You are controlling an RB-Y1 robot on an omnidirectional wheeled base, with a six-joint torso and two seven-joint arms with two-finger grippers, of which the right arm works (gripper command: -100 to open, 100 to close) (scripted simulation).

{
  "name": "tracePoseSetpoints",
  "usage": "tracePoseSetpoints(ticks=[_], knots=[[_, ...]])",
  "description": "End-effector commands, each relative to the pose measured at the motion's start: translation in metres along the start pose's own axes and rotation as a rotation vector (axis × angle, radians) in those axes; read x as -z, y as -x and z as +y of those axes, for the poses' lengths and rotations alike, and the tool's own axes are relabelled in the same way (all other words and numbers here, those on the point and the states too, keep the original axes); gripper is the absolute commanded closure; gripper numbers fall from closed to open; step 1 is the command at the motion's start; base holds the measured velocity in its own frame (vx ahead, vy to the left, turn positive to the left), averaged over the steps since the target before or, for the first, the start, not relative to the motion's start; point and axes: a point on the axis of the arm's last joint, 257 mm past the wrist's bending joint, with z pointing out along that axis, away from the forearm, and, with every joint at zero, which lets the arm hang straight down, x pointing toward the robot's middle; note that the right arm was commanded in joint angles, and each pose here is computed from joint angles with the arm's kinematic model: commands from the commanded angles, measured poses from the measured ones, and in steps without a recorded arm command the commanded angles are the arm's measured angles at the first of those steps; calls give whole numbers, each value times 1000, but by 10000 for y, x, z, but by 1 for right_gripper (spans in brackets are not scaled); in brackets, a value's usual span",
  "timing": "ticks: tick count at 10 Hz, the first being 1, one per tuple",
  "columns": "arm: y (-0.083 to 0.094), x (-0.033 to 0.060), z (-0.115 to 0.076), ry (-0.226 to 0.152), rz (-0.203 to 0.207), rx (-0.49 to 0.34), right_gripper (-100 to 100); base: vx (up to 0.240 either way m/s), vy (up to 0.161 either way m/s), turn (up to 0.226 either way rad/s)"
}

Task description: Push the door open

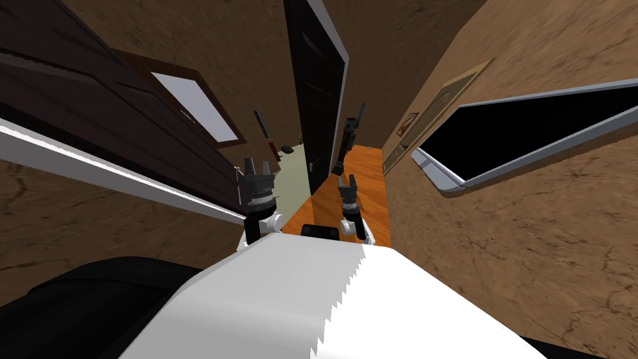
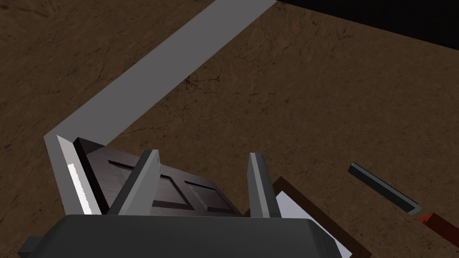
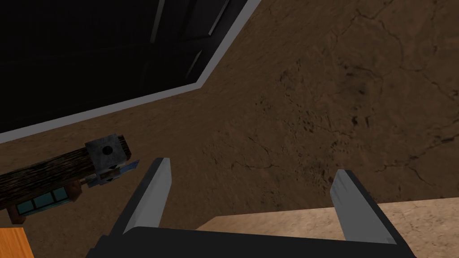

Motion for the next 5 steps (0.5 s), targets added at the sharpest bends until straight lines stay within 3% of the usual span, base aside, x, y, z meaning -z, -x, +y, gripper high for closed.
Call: tracePoseSetpoints(ticks=[1, 5], knots=[[-80, 36, -116, -21, 17, -19, -100, 143, -19, -9], [-369, 127, -436, -81, 70, -71, -100, 146, -11, -9]])
